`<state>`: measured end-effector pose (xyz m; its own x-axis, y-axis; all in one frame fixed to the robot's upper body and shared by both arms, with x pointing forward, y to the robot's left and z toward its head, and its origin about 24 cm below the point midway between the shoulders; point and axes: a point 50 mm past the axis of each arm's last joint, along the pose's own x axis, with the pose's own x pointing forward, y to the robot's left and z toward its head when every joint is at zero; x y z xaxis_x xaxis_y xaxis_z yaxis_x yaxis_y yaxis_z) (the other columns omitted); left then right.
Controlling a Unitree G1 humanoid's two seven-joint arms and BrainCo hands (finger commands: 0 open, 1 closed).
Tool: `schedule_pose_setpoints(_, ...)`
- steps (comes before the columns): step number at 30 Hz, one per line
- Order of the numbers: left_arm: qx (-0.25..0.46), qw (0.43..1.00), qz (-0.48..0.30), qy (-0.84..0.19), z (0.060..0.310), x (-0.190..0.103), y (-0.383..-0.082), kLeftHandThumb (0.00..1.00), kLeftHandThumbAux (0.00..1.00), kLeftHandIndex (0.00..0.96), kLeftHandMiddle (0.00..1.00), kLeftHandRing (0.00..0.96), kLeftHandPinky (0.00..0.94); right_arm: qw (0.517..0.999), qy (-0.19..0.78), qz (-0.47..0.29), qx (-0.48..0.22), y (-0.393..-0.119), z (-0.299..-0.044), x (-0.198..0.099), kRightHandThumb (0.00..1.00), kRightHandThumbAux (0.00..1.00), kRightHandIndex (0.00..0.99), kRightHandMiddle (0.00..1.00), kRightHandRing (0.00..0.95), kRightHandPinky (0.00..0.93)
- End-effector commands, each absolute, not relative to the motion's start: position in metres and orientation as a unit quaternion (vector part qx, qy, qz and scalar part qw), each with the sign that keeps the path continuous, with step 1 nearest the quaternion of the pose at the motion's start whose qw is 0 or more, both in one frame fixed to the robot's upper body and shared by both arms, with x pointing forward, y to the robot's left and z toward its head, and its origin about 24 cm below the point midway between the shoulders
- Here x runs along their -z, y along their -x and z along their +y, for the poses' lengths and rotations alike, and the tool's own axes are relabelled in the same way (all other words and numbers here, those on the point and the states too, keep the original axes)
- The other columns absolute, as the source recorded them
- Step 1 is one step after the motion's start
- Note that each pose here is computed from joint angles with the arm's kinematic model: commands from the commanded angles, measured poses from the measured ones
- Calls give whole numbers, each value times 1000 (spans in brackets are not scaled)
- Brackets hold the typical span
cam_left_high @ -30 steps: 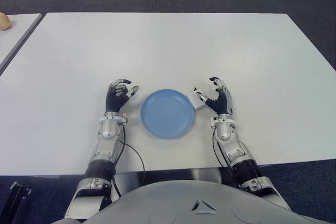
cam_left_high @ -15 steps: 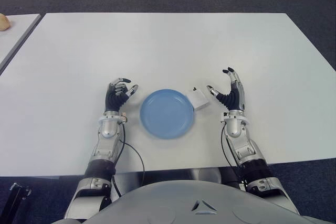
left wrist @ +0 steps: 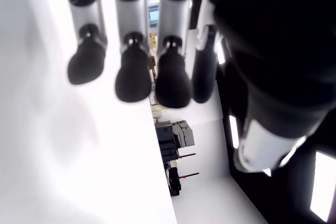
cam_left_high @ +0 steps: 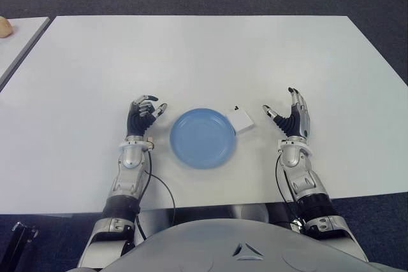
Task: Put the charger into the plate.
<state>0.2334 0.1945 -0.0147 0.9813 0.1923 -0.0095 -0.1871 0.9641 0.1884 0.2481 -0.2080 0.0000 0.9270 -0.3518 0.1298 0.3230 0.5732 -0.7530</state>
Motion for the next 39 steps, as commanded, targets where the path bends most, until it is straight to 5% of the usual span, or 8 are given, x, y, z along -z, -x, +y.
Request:
schedule_pose_setpoints(1,-96,991,16,-89,194,14,-233,705,721,437,777,764,759,871,440,34,217,-250,-210,1,427,462,1,0,0,0)
schedule_pose_setpoints(16,-99,990,26,-101,195,14,-233,705,722,437,787,774,764,861,447,62,235,-250,-211,-2,415,443,0,0,0,0)
schedule_pose_setpoints(33,-100,990,21,-94,195,13,-232,704,722,437,783,769,757,904,406,13,132,-248,-189,-9,448,345,0,0,0,0)
schedule_pose_setpoints(39,-100,990,24,-93,195,13,-232,704,722,437,775,761,753,909,405,4,95,-247,-184,-10,384,398,0,0,0,0)
